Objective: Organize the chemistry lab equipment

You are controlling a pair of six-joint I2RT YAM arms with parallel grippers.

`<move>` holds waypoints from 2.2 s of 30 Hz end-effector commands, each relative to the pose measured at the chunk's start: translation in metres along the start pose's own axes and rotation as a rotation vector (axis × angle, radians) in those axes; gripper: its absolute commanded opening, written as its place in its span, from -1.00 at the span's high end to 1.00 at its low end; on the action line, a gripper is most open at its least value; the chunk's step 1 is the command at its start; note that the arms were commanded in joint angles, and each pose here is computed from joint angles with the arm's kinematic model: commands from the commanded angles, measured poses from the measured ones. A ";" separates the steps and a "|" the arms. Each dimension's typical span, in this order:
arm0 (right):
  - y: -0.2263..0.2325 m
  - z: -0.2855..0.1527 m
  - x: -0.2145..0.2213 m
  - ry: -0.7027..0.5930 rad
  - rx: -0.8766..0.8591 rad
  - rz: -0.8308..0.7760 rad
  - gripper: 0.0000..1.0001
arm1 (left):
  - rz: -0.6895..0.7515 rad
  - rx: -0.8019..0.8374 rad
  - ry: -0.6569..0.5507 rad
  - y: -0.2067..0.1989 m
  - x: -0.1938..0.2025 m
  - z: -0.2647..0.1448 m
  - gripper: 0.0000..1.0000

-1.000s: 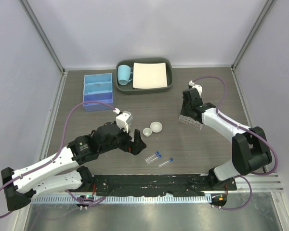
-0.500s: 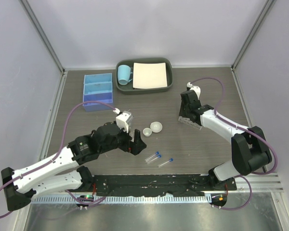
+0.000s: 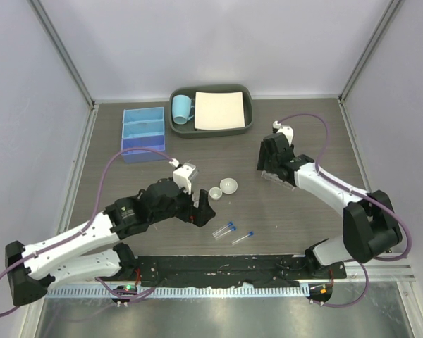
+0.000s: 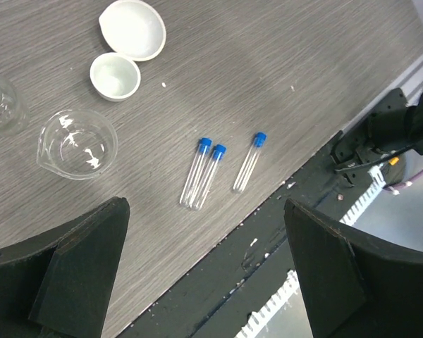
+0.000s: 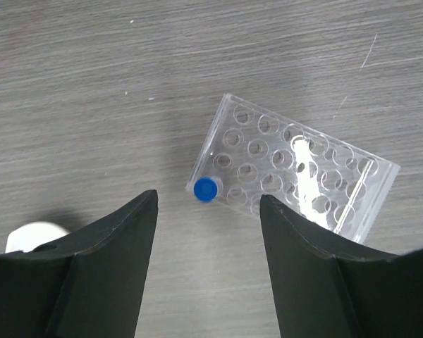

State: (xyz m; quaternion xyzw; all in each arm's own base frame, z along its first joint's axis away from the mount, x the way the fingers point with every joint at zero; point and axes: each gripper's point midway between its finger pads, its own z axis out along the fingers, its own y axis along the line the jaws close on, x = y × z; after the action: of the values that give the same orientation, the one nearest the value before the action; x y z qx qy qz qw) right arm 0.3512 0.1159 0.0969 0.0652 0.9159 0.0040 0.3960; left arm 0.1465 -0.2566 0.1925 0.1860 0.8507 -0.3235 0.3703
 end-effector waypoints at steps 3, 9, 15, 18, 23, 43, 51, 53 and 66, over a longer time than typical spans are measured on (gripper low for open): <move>0.009 -0.053 -0.037 -0.116 -0.035 0.010 -0.31 | 0.042 -0.073 0.025 0.005 0.015 0.026 -0.90; 0.010 -0.086 -0.021 -0.073 -0.055 -0.036 -0.32 | 0.139 -0.115 0.074 -0.013 0.039 0.053 -0.87; 0.007 -0.120 0.002 -0.047 -0.139 -0.029 -0.33 | 0.180 -0.063 0.123 -0.044 0.065 0.076 -0.63; 0.004 -0.129 0.013 -0.025 -0.164 -0.037 -0.33 | 0.217 -0.065 0.136 -0.058 0.074 0.086 -0.59; -0.004 -0.140 0.028 -0.002 -0.177 -0.032 -0.33 | 0.291 -0.057 0.148 -0.083 0.084 0.101 -0.39; -0.006 -0.180 0.036 -0.003 -0.313 0.061 -0.36 | 0.471 0.007 0.205 -0.092 0.130 0.134 -0.11; -0.003 -0.178 0.040 0.005 -0.327 0.058 -0.36 | 0.457 -0.020 0.226 -0.072 0.137 0.146 -0.07; -0.003 -0.176 0.042 0.009 -0.328 0.057 -0.36 | 0.454 -0.029 0.226 -0.066 0.136 0.149 -0.06; 0.000 -0.172 0.046 0.016 -0.337 0.054 -0.36 | 0.434 -0.041 0.275 -0.047 0.152 0.156 0.05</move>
State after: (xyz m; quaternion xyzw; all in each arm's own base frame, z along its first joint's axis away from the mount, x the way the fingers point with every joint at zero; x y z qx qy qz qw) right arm 0.1909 0.1222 0.1744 0.0196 0.9121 0.1503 0.3810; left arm 0.1017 -0.3821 0.0234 0.3958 0.8428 -0.1799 0.3173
